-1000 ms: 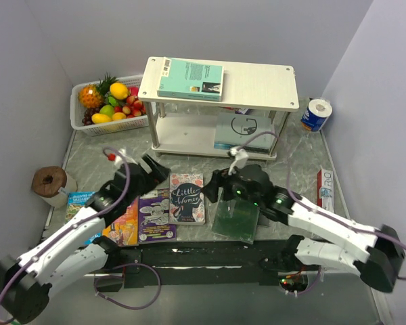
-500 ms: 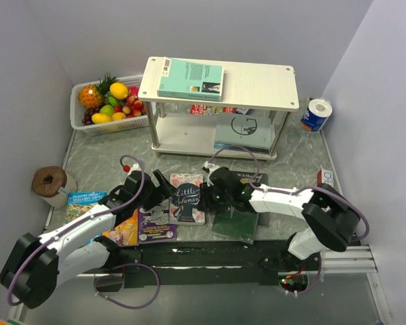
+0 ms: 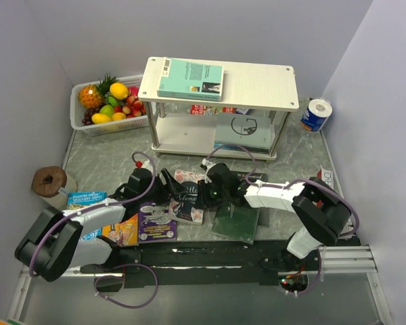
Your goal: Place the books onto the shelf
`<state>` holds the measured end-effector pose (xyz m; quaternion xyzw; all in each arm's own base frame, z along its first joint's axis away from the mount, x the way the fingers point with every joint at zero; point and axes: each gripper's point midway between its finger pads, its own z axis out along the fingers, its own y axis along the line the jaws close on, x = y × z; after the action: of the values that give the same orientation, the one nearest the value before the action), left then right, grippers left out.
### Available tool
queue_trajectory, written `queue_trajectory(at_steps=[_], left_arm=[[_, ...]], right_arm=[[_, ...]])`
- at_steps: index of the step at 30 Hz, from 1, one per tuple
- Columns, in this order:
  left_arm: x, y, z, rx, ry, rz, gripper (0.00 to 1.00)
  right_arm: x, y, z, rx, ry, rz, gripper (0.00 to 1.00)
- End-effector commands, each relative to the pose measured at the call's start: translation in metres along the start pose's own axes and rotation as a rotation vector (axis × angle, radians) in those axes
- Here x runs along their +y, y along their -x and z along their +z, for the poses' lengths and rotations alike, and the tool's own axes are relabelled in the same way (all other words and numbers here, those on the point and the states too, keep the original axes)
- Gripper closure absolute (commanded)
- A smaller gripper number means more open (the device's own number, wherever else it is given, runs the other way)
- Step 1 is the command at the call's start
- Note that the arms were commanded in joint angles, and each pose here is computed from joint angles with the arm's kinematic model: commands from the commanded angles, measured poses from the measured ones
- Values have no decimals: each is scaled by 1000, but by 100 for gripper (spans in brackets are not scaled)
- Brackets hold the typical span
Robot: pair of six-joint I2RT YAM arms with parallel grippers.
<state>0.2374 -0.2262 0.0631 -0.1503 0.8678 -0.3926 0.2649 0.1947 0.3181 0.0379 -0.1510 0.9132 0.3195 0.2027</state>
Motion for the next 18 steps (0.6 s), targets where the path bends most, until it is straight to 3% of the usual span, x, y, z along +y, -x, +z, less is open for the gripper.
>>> queue_trajectory(at_steps=[1, 5, 9, 13, 15, 16, 17, 18], left_arm=[[-8, -53, -8, 234, -136, 5, 29], [-22, -59, -17, 252, -242, 29, 60], [-35, -53, -27, 217, -300, 60, 99], [-39, -32, -40, 98, -246, 52, 99], [-62, -10, -63, -14, -289, 68, 99], [-81, 3, -77, -65, -318, 80, 99], [-80, 16, -86, -129, -269, 66, 98], [-100, 29, -111, -201, -318, 71, 99]], right_arm=[[-31, -34, 15, 112, -95, 13, 68], [-37, -36, 16, 121, -104, 22, 68], [-38, -31, 13, 101, -109, 21, 68], [-10, 0, -23, -42, -68, -39, 64], [3, 17, -48, -116, -99, -89, 49], [26, 29, -71, -188, -68, -155, 37], [26, 42, -86, -257, -119, -177, 33], [33, 49, -104, -283, -144, -198, 29]])
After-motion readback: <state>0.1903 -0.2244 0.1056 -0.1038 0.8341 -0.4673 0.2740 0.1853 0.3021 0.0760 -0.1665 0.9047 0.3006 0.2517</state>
